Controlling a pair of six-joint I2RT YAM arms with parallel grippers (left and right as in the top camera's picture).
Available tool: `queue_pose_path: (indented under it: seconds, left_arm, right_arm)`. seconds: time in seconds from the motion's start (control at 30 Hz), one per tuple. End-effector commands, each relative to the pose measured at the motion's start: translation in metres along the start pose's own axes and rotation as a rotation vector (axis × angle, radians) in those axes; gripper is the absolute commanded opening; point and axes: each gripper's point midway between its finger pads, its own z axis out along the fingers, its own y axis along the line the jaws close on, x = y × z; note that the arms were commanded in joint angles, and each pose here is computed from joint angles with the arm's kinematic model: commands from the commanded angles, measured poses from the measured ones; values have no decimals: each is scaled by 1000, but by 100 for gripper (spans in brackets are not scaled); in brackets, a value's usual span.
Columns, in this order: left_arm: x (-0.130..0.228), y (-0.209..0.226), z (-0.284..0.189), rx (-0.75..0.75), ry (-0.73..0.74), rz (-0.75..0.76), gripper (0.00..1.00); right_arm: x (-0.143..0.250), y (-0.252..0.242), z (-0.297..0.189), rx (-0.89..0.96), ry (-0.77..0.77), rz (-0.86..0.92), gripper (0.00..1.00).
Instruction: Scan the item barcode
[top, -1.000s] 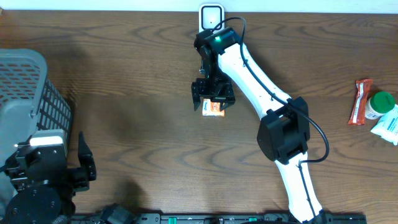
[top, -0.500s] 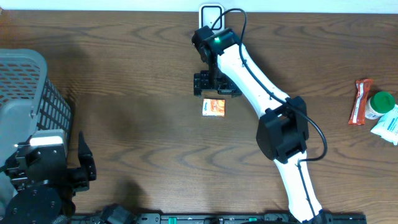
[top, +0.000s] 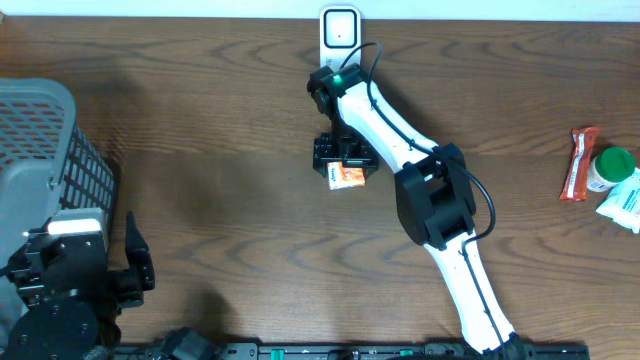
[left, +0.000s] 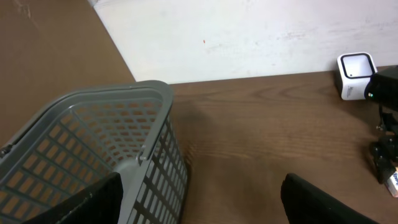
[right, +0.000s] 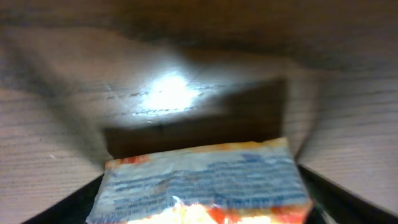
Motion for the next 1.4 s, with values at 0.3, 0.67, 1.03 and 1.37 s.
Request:
queue_pose_path:
  seconds: [0.3, 0.67, 1.03, 1.37]
  left_arm:
    - [0, 3, -2, -5, -6, -7, 82]
    - [0, 3, -2, -5, -6, -7, 82]
    - [0, 3, -2, -5, -6, -7, 82]
    - [0, 3, -2, -6, -6, -7, 82]
  right_arm:
    - [12, -14, 32, 22, 148, 12, 72]
    - [41, -2, 9, -274, 410, 48, 61]
    - [58, 9, -10, -437, 512, -31, 65]
    - [62, 24, -19, -524, 537, -46, 65]
